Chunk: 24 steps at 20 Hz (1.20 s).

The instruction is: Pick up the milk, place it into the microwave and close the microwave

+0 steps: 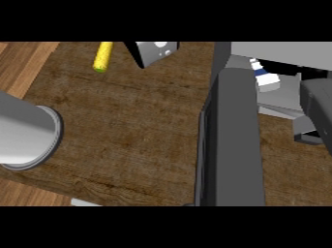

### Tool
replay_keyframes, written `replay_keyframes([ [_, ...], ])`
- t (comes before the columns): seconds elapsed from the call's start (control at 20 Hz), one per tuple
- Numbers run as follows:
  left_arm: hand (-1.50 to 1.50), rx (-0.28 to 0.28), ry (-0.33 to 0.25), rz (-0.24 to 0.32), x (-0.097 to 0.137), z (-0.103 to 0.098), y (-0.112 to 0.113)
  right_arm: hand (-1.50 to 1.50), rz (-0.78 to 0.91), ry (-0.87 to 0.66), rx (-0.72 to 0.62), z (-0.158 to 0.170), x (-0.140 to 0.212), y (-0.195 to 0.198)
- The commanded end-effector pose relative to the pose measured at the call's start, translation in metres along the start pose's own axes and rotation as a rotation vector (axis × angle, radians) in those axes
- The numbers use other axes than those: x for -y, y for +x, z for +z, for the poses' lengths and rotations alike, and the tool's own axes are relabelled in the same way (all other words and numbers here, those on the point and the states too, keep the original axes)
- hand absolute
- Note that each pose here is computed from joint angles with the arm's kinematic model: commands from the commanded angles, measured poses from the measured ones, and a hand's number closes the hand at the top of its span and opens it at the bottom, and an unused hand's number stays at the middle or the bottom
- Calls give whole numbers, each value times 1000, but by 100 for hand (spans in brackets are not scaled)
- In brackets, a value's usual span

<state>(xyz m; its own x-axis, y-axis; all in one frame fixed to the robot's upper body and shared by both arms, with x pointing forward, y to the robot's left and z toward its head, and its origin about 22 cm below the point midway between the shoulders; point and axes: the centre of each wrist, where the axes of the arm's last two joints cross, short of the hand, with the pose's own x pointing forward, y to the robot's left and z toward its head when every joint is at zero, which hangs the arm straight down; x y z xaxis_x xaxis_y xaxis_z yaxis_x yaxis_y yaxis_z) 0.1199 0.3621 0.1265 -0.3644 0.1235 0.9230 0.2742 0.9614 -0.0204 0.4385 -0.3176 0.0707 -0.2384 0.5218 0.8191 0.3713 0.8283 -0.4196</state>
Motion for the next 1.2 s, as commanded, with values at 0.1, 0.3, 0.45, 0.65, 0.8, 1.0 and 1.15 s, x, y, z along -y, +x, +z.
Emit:
replay_keyframes([
  [0.1,-150,-13,0,-8,-1,-4,-4,-150,-50,182,-8,-3,-30,18],
  [0.3,-150,-16,-15,-19,-1,-10,-5,-150,17,200,-18,-2,-58,33],
  [0.45,-150,-26,-6,-9,2,-10,-8,-150,-1,187,-22,3,-80,42],
  [0.65,-150,-47,-1,-4,-6,-6,-13,-150,-12,159,-25,-3,-89,57],
  [0.8,-150,-64,-20,-6,-4,-10,-14,-150,-26,160,23,-7,-105,78],
  [1.0,-150,-58,-29,3,-6,-11,-20,-150,-38,136,37,-12,-101,81],
  [1.15,-150,-68,-38,18,2,-15,-24,-150,-37,76,31,-4,-113,82],
])
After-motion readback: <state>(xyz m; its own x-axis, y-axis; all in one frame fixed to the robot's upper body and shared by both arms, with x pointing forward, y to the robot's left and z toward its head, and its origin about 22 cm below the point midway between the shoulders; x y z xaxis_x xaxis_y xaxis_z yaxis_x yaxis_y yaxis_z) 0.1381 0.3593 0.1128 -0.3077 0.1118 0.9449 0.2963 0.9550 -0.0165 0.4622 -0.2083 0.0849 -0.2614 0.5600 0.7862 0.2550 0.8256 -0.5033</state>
